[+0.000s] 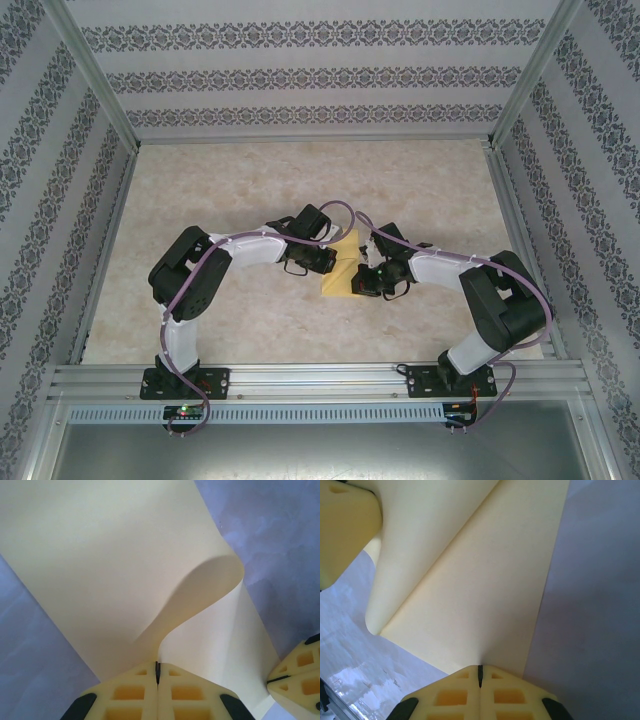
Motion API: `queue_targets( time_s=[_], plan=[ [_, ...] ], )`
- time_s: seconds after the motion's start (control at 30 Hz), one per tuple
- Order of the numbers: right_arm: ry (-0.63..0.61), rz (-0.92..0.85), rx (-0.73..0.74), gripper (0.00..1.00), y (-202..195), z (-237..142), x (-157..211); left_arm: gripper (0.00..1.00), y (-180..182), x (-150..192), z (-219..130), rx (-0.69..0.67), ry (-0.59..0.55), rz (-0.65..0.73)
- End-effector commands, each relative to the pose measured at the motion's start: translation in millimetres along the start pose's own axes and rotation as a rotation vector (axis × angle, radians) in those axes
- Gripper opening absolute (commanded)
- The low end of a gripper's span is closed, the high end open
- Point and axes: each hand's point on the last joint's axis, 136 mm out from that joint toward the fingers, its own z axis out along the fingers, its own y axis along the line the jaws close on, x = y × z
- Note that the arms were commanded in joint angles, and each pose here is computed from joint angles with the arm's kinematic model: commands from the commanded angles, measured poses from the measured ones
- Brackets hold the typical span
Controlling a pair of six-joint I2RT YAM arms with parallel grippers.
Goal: Fold a paper plane with a square sheet of paper (fold left side to right side)
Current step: Fold the triangle a second time at the center of the table.
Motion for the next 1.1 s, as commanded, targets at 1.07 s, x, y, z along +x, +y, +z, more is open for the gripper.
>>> queue_targets(
  time_s=[1.07],
  plan=[
    [-0.015,0.003,-0.03,0.0,6,-8,-6,0.07,12,12,13,-0.019,0.034,-0.001]
  ],
)
